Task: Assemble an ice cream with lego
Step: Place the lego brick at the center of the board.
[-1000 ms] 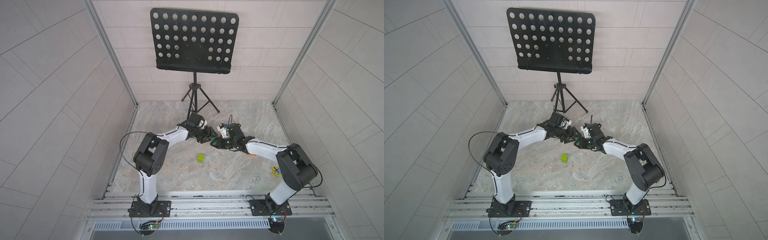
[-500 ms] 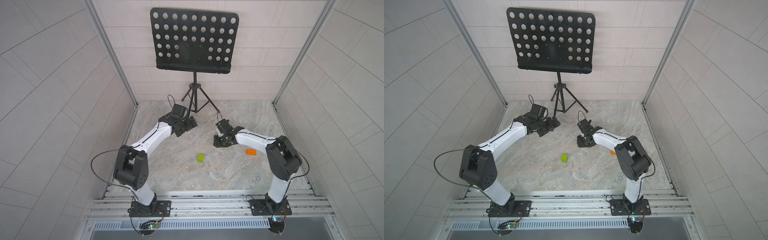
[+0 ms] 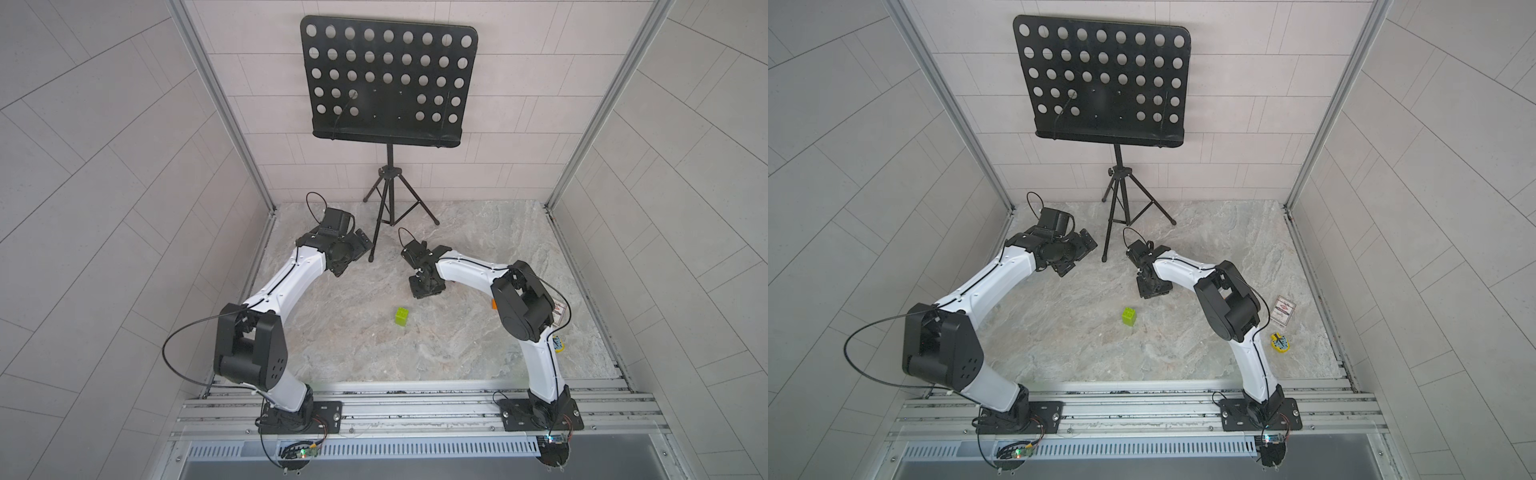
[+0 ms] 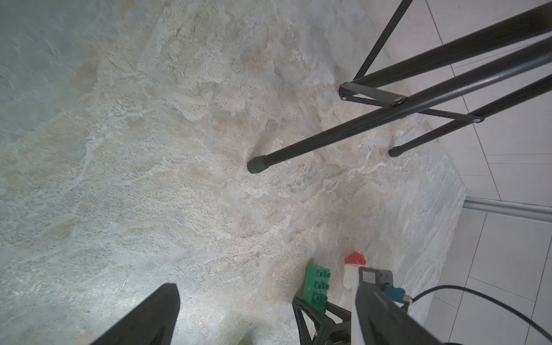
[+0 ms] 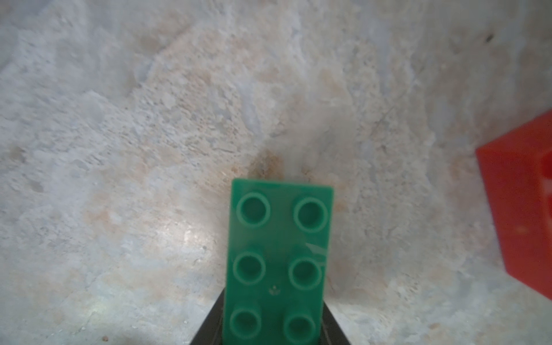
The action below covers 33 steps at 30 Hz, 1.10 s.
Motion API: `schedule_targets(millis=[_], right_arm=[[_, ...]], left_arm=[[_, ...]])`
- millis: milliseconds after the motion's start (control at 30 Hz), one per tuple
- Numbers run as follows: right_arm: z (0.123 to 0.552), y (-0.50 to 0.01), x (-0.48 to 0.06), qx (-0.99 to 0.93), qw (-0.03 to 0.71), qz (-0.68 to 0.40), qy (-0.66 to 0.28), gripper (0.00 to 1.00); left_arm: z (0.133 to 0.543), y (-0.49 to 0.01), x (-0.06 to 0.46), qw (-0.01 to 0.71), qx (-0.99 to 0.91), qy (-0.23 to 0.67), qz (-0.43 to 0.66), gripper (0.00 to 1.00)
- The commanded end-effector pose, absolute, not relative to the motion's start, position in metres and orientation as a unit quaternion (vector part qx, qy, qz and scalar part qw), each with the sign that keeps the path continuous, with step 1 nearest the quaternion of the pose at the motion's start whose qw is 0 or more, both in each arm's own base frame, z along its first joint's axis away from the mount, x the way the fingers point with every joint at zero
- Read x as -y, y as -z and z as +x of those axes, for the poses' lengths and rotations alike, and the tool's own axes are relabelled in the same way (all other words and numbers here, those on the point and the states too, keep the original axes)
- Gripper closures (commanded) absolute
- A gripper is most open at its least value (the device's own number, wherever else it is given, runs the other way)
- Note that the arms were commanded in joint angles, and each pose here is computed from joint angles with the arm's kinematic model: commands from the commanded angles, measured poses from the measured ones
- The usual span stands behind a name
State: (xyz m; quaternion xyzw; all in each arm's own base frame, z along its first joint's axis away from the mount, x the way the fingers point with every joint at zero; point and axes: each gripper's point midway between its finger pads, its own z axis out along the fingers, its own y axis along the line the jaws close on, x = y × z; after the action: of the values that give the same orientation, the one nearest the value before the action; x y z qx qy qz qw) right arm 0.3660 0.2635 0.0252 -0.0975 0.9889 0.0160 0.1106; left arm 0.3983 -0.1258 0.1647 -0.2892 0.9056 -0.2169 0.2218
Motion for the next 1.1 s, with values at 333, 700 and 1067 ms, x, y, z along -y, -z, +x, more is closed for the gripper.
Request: schedule_targets(millis=[333, 700, 1067], right_arm=[[0.357, -0.048, -0.294, -0.983, 0.102, -0.098, -0.119, 0.38], [0.387, -0.177, -0.219, -0.882, 0.340, -0.001, -0.326, 0.34], [0.354, -0.135, -0.087, -0.855, 0.475, 0.166, -0.124, 0.35]], left_arm=[[0.392, -0.153, 0.127, 0.193, -0.916, 0.207, -0.286, 0.00], [0.384, -0.137, 0.176, 0.150, -0.966, 0.145, -0.155, 0.02], [0.350, -0.069, 0.249, 0.049, -0.999, -0.001, 0.001, 0.12]])
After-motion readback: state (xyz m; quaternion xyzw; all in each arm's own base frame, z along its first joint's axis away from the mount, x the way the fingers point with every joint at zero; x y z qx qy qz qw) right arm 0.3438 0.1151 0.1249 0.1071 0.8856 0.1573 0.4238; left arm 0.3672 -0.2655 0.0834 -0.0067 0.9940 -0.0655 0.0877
